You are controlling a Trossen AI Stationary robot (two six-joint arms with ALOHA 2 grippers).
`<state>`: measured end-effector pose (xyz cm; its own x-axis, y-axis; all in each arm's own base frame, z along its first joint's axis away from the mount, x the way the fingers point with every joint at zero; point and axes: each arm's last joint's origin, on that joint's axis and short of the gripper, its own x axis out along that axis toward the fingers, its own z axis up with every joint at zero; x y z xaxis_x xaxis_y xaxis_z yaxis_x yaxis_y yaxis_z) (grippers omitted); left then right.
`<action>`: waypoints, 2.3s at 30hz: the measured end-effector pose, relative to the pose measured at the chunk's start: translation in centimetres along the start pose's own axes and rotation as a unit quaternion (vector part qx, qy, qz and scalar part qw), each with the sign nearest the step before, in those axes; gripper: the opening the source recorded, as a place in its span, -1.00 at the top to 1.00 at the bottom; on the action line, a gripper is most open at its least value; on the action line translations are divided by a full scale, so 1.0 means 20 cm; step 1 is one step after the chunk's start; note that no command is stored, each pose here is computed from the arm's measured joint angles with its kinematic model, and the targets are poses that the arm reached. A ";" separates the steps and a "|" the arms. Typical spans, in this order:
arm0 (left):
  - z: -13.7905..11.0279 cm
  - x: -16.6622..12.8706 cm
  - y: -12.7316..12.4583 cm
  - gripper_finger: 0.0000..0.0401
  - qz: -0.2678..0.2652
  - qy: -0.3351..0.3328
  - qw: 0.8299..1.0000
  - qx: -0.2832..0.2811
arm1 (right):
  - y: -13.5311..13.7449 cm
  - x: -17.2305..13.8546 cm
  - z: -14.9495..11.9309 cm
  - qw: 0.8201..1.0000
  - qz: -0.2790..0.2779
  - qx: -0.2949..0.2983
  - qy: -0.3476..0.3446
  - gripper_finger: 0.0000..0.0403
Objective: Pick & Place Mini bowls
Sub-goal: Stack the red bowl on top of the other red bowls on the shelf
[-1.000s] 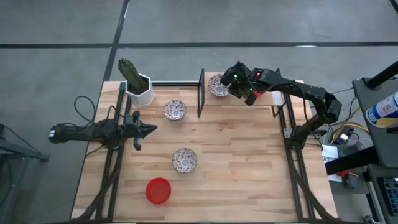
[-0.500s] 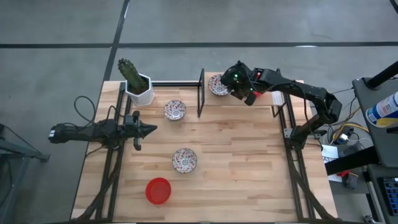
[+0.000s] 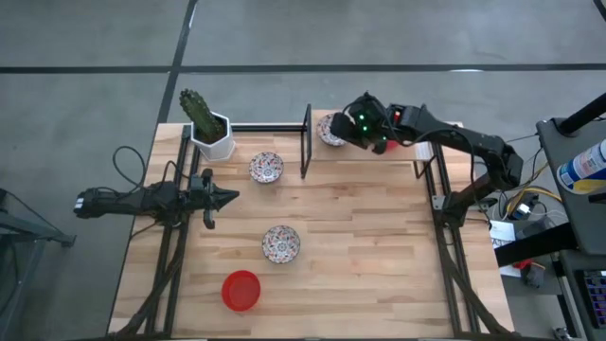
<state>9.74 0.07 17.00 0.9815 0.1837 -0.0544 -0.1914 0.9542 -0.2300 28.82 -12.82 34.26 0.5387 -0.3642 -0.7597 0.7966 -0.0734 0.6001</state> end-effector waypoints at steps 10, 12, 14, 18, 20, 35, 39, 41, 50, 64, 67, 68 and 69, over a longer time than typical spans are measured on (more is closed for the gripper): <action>0.00 0.00 0.00 1.00 0.000 0.000 1.000 0.000 | 0.09 -0.06 -0.19 0.996 0.054 -0.072 0.013 0.34; 0.00 0.00 0.00 1.00 0.000 0.000 1.000 0.000 | 0.11 -0.07 -0.24 0.993 0.068 -0.091 0.021 0.34; 0.00 0.00 0.00 1.00 0.000 0.000 1.000 0.000 | 0.12 -0.07 -0.28 0.990 0.082 -0.112 0.026 0.34; 0.00 0.00 0.00 1.00 0.000 0.000 1.000 0.000 | 0.16 -0.09 -0.38 0.982 0.112 -0.144 0.040 0.34; 0.00 0.00 0.00 1.00 0.000 0.000 1.000 0.000 | 0.18 -0.09 -0.43 0.978 0.131 -0.154 0.047 0.34; 0.00 0.00 0.00 1.00 0.000 0.000 1.000 0.000 | 0.21 -0.05 -0.80 0.950 0.170 -0.242 0.102 0.34; 0.00 0.00 0.00 1.00 0.000 0.000 1.000 0.000 | 0.22 0.00 -0.93 0.946 0.183 -0.238 0.121 0.34; 0.00 0.00 0.00 1.00 0.000 0.000 1.000 0.001 | 0.22 0.03 -0.98 0.945 0.192 -0.234 0.128 0.34; 0.02 0.00 -0.02 1.00 -0.059 -0.004 0.964 -0.260 | 0.26 0.14 -1.21 0.930 0.254 -0.213 0.158 0.34; 0.04 -0.01 -0.05 1.00 -0.128 0.060 0.810 -0.569 | 0.31 0.13 -1.28 0.916 0.273 -0.225 0.190 0.34; 0.08 -0.02 -0.07 1.00 -0.191 0.058 0.804 -0.560 | 0.32 0.12 -1.28 0.914 0.277 -0.227 0.188 0.34; 0.10 -0.03 -0.08 1.00 -0.220 0.051 0.805 -0.549 | 0.32 0.12 -1.28 0.914 0.277 -0.227 0.189 0.34; 0.13 -0.04 -0.09 1.00 -0.252 0.040 0.805 -0.536 | 0.32 0.12 -1.28 0.914 0.277 -0.227 0.189 0.34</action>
<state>9.41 -1.12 19.97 0.9412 -0.2200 0.2562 0.2911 0.1436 -0.9459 42.28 9.59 29.84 0.8822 0.1246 -0.4540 0.3575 0.4503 0.8182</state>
